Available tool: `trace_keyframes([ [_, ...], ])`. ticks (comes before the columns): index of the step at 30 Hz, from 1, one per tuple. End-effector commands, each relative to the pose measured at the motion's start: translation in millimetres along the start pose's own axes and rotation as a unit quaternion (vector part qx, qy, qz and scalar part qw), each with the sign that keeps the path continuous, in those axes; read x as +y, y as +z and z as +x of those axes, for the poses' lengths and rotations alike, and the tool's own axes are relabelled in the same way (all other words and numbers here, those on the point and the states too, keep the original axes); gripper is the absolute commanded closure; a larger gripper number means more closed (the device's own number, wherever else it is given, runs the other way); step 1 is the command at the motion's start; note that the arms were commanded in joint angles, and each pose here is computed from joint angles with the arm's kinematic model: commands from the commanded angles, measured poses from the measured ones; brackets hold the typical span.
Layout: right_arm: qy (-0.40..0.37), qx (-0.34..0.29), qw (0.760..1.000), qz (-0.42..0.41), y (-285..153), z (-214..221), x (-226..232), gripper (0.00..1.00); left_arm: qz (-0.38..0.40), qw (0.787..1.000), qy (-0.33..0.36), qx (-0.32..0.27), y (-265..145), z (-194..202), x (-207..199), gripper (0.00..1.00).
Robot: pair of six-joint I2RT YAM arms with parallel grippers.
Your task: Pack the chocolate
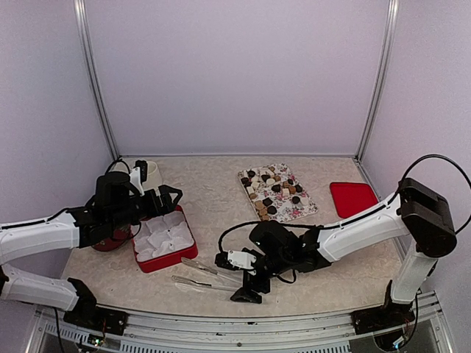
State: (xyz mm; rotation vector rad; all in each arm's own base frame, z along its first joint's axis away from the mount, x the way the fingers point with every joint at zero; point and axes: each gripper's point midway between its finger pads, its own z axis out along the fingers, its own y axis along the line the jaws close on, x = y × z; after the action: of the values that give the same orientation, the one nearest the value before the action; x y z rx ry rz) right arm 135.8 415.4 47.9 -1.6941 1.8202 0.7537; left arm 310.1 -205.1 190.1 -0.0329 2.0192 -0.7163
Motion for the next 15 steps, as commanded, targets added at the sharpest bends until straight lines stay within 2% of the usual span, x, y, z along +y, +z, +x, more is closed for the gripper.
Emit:
trace_keyframes([
  [1, 0.014, 0.014, 1.000, 0.009, 12, 4, 0, 0.00, 0.004, 1.000, -0.004, -0.008, -5, 0, -1, 0.01],
  [6, 0.006, 0.025, 1.000, 0.018, 20, 13, 4, 0.01, 0.001, 1.000, 0.000, -0.019, -10, -6, 0, 0.01],
  [15, 0.003, 0.046, 0.998, 0.034, 40, 17, 4, 0.09, -0.002, 1.000, 0.000, -0.025, -13, -7, 1, 0.01],
])
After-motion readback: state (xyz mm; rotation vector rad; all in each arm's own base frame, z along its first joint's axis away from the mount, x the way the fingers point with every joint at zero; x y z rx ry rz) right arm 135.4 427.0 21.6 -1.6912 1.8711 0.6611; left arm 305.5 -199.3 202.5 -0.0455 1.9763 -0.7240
